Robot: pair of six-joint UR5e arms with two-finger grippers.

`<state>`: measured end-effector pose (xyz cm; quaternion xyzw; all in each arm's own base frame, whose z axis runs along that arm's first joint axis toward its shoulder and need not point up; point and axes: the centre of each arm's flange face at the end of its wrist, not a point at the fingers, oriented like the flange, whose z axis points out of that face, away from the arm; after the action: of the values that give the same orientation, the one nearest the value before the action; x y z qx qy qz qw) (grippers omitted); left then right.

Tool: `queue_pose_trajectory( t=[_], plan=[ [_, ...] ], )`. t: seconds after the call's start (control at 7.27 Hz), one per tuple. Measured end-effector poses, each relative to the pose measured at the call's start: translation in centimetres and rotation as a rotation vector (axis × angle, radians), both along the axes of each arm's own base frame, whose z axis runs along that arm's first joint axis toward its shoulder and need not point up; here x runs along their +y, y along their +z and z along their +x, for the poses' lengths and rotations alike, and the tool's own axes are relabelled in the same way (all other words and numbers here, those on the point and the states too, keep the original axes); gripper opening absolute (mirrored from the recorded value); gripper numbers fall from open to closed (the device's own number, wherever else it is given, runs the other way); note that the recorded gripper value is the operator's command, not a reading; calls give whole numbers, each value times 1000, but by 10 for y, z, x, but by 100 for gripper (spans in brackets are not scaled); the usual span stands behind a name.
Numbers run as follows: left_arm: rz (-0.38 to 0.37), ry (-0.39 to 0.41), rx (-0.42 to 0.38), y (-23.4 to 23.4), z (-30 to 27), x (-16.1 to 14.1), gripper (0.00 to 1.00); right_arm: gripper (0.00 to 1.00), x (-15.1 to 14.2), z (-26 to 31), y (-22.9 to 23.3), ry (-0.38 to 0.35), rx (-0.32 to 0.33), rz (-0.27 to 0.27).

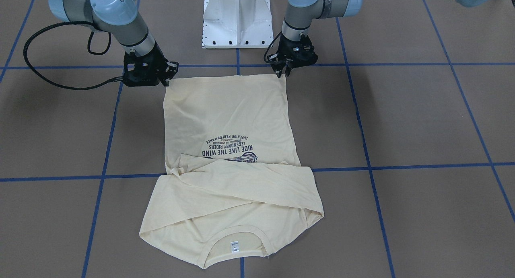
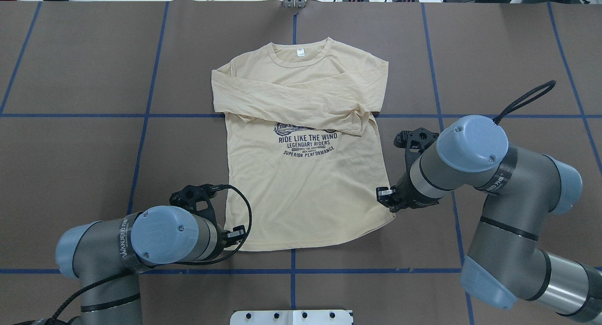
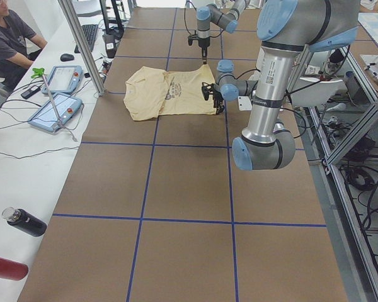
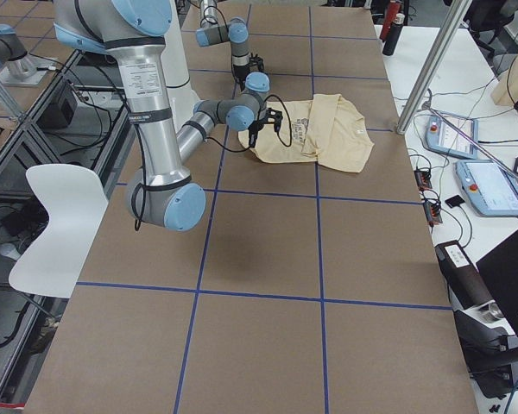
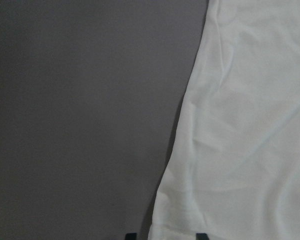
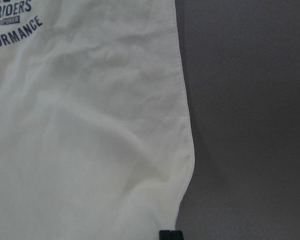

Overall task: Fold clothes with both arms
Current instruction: 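Lower both grippers to the hem edge nearest the robot and grasp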

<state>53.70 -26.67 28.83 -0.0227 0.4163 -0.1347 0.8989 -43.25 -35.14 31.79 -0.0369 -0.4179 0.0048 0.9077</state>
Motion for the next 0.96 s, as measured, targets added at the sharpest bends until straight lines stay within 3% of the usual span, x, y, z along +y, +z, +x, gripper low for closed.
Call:
queue_pose_trajectory(
  t=[0.41, 0.69, 0.96],
  plan=[
    [-3, 2, -12, 5, 4, 0, 56, 0, 0, 0, 0, 1, 1, 0],
    [-4, 2, -14, 5, 7, 0, 44, 0, 0, 0, 0, 1, 0, 0],
    [-4, 2, -14, 5, 7, -1, 41, 0, -1, 0, 0, 2, 0, 0]
  ],
)
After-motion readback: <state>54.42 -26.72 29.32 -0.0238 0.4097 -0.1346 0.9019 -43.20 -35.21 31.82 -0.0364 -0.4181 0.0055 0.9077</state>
